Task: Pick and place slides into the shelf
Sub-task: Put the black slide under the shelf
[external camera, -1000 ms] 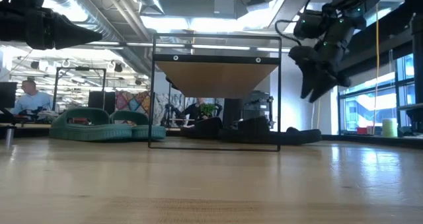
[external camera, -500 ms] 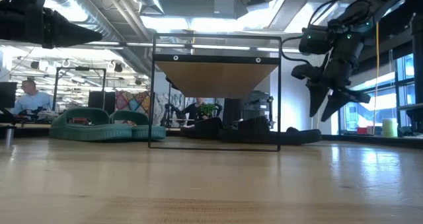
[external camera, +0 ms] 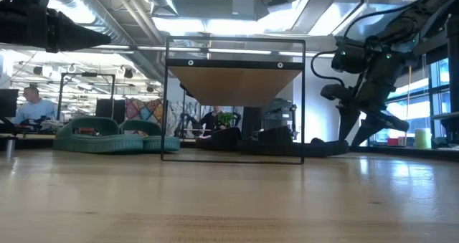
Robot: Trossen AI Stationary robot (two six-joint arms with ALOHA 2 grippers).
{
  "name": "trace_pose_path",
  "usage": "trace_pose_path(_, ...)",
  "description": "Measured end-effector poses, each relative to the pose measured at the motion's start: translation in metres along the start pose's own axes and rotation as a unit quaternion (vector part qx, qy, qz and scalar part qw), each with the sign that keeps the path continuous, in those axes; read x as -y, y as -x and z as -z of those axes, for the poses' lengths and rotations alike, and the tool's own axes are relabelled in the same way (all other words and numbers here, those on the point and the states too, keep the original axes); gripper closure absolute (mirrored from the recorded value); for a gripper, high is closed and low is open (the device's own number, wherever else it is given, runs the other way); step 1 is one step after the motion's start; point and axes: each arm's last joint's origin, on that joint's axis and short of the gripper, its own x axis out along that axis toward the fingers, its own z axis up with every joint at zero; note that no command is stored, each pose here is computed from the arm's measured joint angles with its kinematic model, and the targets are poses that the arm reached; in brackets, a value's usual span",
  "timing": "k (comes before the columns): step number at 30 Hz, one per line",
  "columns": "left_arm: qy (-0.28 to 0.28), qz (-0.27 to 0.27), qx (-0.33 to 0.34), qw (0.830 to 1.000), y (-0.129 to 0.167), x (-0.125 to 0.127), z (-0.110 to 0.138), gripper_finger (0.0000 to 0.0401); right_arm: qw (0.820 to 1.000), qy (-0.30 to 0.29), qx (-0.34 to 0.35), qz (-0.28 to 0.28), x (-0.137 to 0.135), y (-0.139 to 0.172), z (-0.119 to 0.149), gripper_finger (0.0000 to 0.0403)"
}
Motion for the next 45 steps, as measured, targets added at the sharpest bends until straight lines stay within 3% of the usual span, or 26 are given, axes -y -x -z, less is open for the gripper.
trace_pose_path(14, -0.001, 0.0, 0.0, 1.0, 0.0, 0.0, 0.0, 0.0233, 0.999, 0.016, 0.014, -0.025, 0.003, -0.007, 0.004, 0.0261)
trace_pose_path(21, -0.001, 0.0, 0.0, 1.0, 0.0, 0.0, 0.0, 0.0233, 1.0, 0.026, 0.004, -0.007, 0.002, -0.019, 0.006, 0.0304)
trace_pose_path(29, -0.001, 0.0, 0.0, 1.0, 0.0, 0.0, 0.0, 0.0233, 0.996, 0.085, 0.022, -0.025, -0.004, -0.025, 0.003, 0.0354)
trace_pose_path(45, -0.002, 0.0, 0.0, 1.0, 0.0, 0.0, 0.0, 0.0233, 0.993, 0.064, 0.073, -0.073, -0.014, -0.024, -0.005, 0.038)
